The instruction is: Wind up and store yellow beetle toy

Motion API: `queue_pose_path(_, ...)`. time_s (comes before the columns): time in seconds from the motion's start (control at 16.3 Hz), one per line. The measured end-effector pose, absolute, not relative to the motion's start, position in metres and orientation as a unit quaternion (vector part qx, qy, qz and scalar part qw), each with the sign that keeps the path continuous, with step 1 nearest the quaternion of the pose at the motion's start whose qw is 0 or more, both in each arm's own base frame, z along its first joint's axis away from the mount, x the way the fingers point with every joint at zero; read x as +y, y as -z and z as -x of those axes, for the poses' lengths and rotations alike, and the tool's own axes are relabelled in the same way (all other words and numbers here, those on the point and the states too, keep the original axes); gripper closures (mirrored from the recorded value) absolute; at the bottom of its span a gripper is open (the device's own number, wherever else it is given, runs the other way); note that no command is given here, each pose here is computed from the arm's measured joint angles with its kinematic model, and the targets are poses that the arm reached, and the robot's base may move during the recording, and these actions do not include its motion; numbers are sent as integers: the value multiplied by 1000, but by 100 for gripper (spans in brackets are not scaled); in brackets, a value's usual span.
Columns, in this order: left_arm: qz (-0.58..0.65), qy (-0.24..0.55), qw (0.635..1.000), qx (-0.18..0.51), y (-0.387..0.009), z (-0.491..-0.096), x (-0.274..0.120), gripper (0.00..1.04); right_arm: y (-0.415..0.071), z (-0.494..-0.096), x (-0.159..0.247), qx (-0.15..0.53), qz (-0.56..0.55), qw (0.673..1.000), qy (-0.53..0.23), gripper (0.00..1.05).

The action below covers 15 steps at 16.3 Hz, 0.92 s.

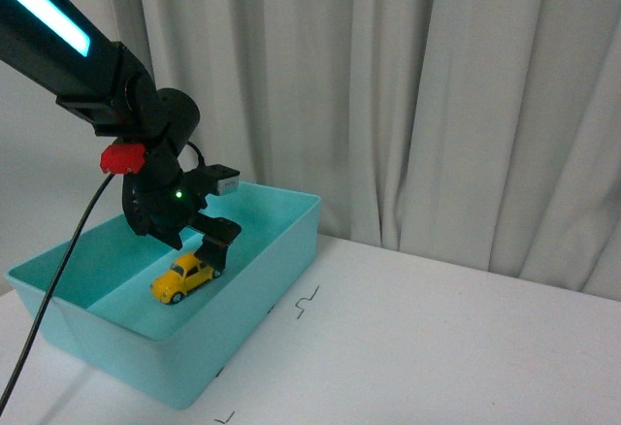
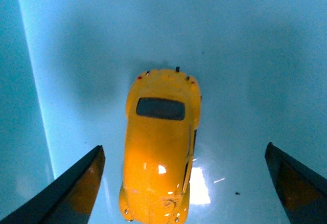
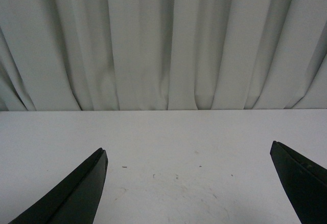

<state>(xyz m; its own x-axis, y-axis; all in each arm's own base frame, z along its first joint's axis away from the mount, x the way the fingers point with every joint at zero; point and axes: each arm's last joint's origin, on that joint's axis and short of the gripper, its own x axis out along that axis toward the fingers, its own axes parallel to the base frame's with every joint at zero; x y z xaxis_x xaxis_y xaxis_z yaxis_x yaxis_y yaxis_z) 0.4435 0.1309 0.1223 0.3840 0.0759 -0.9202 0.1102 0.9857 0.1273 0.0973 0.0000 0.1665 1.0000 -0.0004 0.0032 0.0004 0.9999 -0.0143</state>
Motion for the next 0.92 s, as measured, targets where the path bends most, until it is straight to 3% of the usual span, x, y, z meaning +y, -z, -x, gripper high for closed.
queue_pose_path(0.06, -79, 19, 838, 540, -126, -445, 131, 5, -167, -97, 0, -2, 7, 1000, 0, 7)
queue_pose_path(0.18, -75, 30, 872, 483, -155, -446, 131, 7, -167, -97, 0, -2, 7, 1000, 0, 7)
queue_pose_path(0.37, -93, 33, 914, 394, -222, -415, 128, 7, -167, -97, 0, -2, 7, 1000, 0, 7)
queue_pose_path(0.73, -83, 51, 954, 284, -277, -280, 119, 7, -167, -97, 0, -2, 7, 1000, 0, 7)
queue_pose_path(0.8, -102, 19, 983, 153, -288, -256, 112, 17, -167, -97, 0, -1, 7, 1000, 0, 7)
queue_pose_path(0.92, -58, 1, 998, 18, -276, -196, 78, 40, -167, -97, 0, -2, 7, 1000, 0, 7)
